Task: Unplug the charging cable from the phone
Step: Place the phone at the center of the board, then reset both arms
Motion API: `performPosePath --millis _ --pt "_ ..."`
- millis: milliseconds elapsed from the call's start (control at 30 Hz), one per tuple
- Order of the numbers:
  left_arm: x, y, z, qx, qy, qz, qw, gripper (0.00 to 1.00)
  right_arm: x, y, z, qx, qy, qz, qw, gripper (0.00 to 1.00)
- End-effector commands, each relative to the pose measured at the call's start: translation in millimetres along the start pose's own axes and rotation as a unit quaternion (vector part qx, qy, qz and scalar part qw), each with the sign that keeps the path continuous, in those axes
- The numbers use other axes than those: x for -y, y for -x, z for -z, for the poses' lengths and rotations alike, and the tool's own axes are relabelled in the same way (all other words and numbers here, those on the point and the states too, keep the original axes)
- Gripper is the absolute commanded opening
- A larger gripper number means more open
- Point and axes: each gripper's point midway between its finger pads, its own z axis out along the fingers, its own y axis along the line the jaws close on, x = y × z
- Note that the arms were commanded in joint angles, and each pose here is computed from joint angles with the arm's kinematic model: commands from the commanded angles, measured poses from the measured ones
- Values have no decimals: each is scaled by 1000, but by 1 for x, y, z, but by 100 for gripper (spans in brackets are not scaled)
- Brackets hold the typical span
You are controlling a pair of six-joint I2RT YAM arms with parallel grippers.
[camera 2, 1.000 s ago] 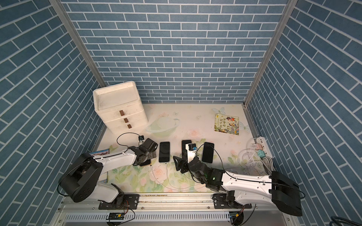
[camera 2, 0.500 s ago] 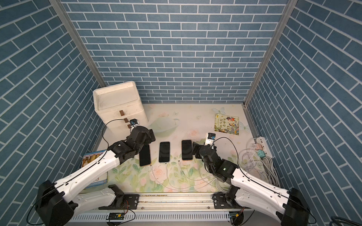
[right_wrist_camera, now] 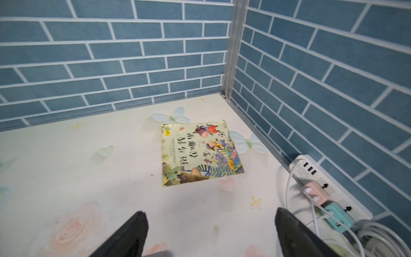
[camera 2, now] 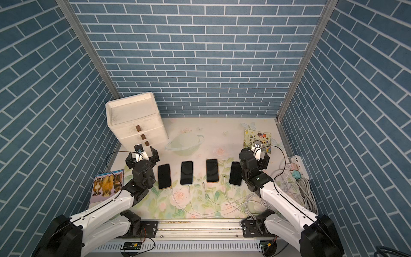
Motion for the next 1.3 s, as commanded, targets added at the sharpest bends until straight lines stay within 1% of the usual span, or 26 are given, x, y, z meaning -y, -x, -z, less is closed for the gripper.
performPosePath --millis 0,100,200,233,333,367,433,467,500,567,600,633,667,700,733,767,800,833,867,900,933,1000,1033,1067,1233,1267 --pt "-14 10 -17 33 27 11 999 100 9 10 -12 25 -26 14 999 96" --pt "-20 -13 -31 17 28 28 999 100 36 -17 -34 2 -72 19 997 99" --pt "-12 -29 -38 8 2 44 999 100 71 -42 -48 6 -111 -18 994 99" --pt "-9 -32 -39 10 -6 42 999 100 76 -48 -50 15 -113 -29 993 99" --pt "-7 -36 -34 33 -24 48 998 100 69 -52 -56 47 -81 -21 995 99" --pt "-10 -42 -31 33 -22 40 998 100 59 -52 -58 51 -50 -16 997 100" --pt "-26 -54 -23 44 2 55 997 100 42 -37 -55 93 4 -13 996 100" --pt "-31 -41 -17 78 8 70 994 100 39 -34 -56 105 12 -2 994 100" --pt "-26 -34 -16 88 -1 70 994 100 34 -30 -57 116 24 6 993 100" --pt "-17 -44 -22 65 -27 53 996 100 20 -32 -60 128 63 32 989 100" --pt "-18 -42 -23 70 -36 61 995 100 15 -33 -62 140 84 34 986 100" --pt "-15 -43 -25 69 -57 65 994 100 14 -40 -68 124 98 31 987 99" --pt "-7 -56 -32 46 -84 60 994 100 9 -41 -75 124 121 29 985 100" --pt "-11 -48 -38 63 -66 68 993 100 8 -46 -77 109 126 29 986 100" --pt "-3 -48 -43 48 -78 65 994 100 9 -45 -77 114 128 26 985 100" --pt "3 -65 -49 12 -93 48 994 100 9 -46 -78 108 126 26 986 100" --pt "-2 -55 -51 31 -83 59 994 100 10 -46 -77 111 126 26 985 100" --pt "-4 -60 -53 15 -77 63 995 100 10 -47 -78 108 124 28 986 100" --pt "-6 -65 -55 11 -74 63 995 100 11 -46 -77 111 124 26 986 100" --pt "-6 -59 -55 18 -74 66 995 100 11 -45 -77 114 122 27 986 100" --pt "-5 -65 -55 5 -77 64 995 100 10 -46 -77 110 122 27 986 100" --pt "-6 -59 -56 18 -76 70 995 100 10 -46 -76 111 124 28 986 100" --pt "-6 -63 -55 10 -75 68 995 100 10 -46 -76 112 124 28 986 100" --pt "-7 -60 -55 19 -74 68 995 100 10 -46 -76 112 124 27 986 100" --pt "-6 -63 -55 11 -76 66 995 100 10 -45 -77 112 125 27 985 100" --pt "-6 -59 -55 19 -76 68 995 100 10 -46 -77 112 125 27 986 100"
